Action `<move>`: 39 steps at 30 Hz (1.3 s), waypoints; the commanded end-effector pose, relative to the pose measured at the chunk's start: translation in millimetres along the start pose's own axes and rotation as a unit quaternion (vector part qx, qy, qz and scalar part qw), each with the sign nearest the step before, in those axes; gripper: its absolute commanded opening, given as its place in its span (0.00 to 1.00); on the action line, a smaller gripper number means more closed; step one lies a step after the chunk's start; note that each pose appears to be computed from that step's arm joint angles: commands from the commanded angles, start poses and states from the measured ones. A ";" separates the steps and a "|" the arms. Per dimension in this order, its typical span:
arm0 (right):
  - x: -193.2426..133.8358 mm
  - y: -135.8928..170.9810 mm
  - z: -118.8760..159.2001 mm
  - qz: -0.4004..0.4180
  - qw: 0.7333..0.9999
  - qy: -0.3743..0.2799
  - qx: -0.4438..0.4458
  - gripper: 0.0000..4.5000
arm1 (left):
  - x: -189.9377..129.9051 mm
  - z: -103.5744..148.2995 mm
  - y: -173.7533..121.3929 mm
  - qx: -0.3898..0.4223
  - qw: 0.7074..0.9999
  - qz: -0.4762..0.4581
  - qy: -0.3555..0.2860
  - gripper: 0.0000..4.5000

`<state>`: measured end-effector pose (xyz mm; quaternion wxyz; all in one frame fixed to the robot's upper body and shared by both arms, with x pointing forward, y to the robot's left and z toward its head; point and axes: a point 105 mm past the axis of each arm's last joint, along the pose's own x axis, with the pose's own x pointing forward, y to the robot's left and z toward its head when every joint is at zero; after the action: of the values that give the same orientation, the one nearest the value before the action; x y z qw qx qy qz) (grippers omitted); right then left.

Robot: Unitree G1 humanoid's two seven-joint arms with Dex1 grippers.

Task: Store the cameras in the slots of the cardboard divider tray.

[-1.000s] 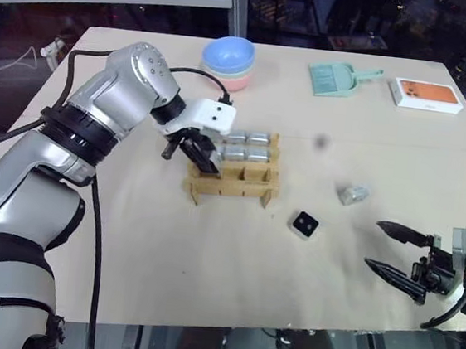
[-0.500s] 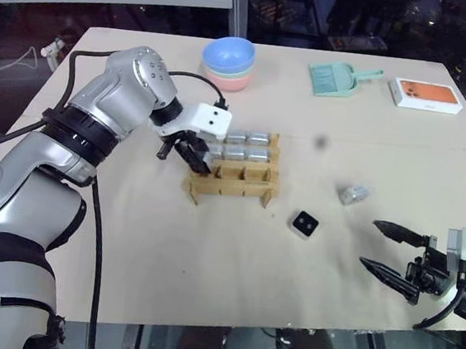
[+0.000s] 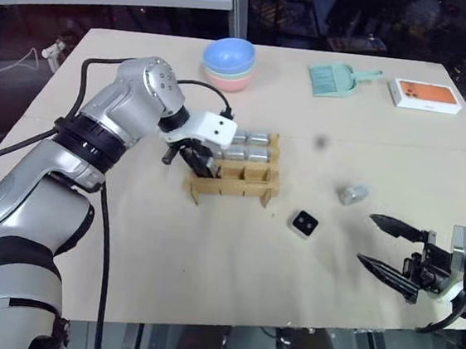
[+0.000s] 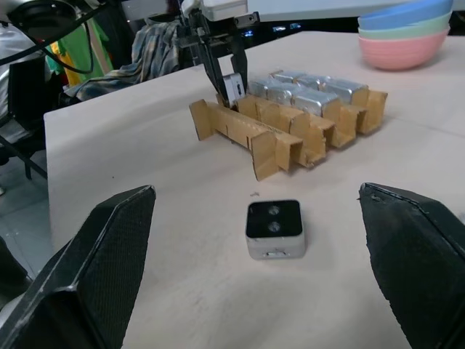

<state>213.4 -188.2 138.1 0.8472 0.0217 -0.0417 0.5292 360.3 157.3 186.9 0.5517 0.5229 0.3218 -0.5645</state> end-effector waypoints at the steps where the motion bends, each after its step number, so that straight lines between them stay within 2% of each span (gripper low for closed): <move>1: 4.1 1.8 11.2 0.004 1.000 -0.006 -0.020 0.99 | 2.0 -2.9 0.3 -0.008 1.000 0.001 0.005 0.17; 16: 10.3 3.2 15.1 -0.001 1.000 -0.003 -0.024 0.99 | 3.9 2.4 6.0 -0.033 0.999 0.012 -0.009 0.17; 18: 11.4 2.9 15.3 -0.001 1.000 -0.004 -0.024 1.00 | 3.1 1.3 3.0 -0.024 1.000 0.008 -0.006 0.39; 20: 11.9 2.8 15.3 0.000 1.000 -0.003 -0.025 1.00 | 2.5 0.1 -0.2 -0.015 1.000 0.005 -0.003 0.55; 22: 12.5 2.8 15.4 0.000 1.000 -0.003 -0.025 1.00 | 1.0 4.5 -0.2 -0.025 0.999 0.010 -0.019 0.73; 23: 12.6 2.7 15.3 0.000 1.000 -0.003 -0.025 1.00 | 0.2 8.9 3.0 -0.035 0.999 0.020 -0.033 0.85; 24: 12.7 2.7 15.2 0.000 1.000 -0.003 -0.025 1.00 | -1.2 12.2 5.9 -0.041 0.998 0.029 -0.042 0.89; 31: 13.9 0.7 14.4 0.002 1.000 0.004 -0.028 1.00 | -49.6 44.4 5.5 -0.056 0.984 0.065 -0.155 0.89; 34: 14.4 -0.3 7.4 0.002 0.999 0.028 -0.025 1.00 | -68.0 50.2 -11.5 -0.062 0.970 0.048 -0.229 0.89; 39: 18.0 -10.4 -2.5 -0.028 0.998 0.058 -0.022 1.00 | -79.3 40.7 -53.3 -0.030 0.941 0.042 -0.335 0.89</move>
<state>225.8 -175.9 136.1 0.8558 -0.0116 -0.0080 0.5172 304.3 151.4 250.0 0.6734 0.3094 0.1607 -0.6519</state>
